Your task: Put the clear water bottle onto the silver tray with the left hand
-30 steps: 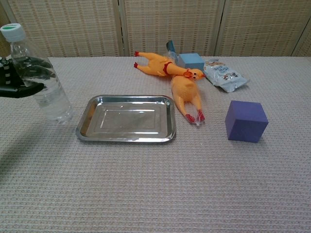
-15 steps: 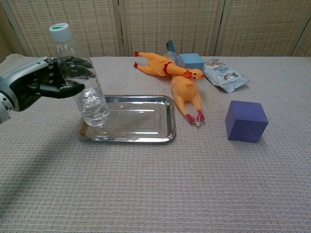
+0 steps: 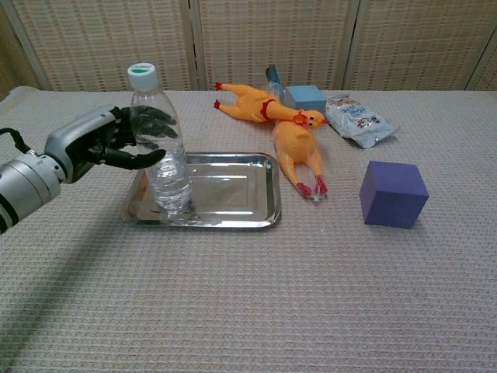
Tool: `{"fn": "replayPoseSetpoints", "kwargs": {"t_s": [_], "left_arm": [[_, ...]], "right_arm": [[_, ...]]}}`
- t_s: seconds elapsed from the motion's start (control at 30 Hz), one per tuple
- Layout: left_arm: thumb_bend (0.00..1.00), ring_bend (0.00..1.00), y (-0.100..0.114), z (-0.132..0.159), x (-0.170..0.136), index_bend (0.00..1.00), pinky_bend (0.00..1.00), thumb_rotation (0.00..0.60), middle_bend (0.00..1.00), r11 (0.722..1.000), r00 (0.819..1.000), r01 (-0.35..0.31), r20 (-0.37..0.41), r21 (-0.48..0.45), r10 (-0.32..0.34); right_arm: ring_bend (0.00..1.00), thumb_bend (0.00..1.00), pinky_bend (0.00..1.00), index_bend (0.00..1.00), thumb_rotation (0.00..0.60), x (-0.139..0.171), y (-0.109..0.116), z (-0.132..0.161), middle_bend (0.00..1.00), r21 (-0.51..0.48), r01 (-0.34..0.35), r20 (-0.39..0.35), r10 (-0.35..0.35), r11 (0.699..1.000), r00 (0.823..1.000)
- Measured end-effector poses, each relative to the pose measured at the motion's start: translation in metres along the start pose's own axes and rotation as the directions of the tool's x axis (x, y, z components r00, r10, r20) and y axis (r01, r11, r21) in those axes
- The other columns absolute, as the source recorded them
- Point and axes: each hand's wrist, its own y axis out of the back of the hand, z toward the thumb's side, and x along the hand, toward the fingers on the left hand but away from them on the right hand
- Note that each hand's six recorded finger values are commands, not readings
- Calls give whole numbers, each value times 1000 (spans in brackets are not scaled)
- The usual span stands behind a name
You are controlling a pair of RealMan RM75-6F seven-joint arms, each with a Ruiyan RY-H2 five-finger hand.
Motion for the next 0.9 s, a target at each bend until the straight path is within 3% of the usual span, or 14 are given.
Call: {"fn": "replayPoseSetpoints", "kwargs": {"t_s": [0.1, 0.23, 0.37, 0.67, 0.9], "left_arm": [[406, 81, 0, -1, 0, 250, 10, 600, 274, 1000, 1000, -4, -2, 15, 4], [405, 4, 0, -2, 0, 118, 0, 600, 137, 1000, 1000, -4, -4, 26, 4], [401, 0, -1, -5, -1, 5, 0, 600, 12, 999, 1000, 9, -26, 36, -8], [353, 0, 4, 0, -4, 0, 0, 600, 0, 1000, 1000, 14, -6, 26, -14], [339, 0, 13, -2, -13, 0, 0, 600, 0, 997, 1000, 28, -2, 72, -28]], "right_arm": [[0, 0, 0, 0, 600, 0, 0, 0, 0, 1, 0, 0, 0, 1000, 1000], [0, 0, 0, 0, 600, 0, -2, 0, 0, 5, -10, 2, 10, 1000, 1000], [0, 0, 0, 0, 600, 0, -2, 1, 0, 5, -10, 0, 10, 1000, 1000], [0, 0, 0, 0, 600, 0, -2, 2, 0, 3, -7, -4, 7, 1000, 1000], [0, 0, 0, 0, 600, 3, 0, 3, 0, -3, 5, -14, -5, 1000, 1000]]}}
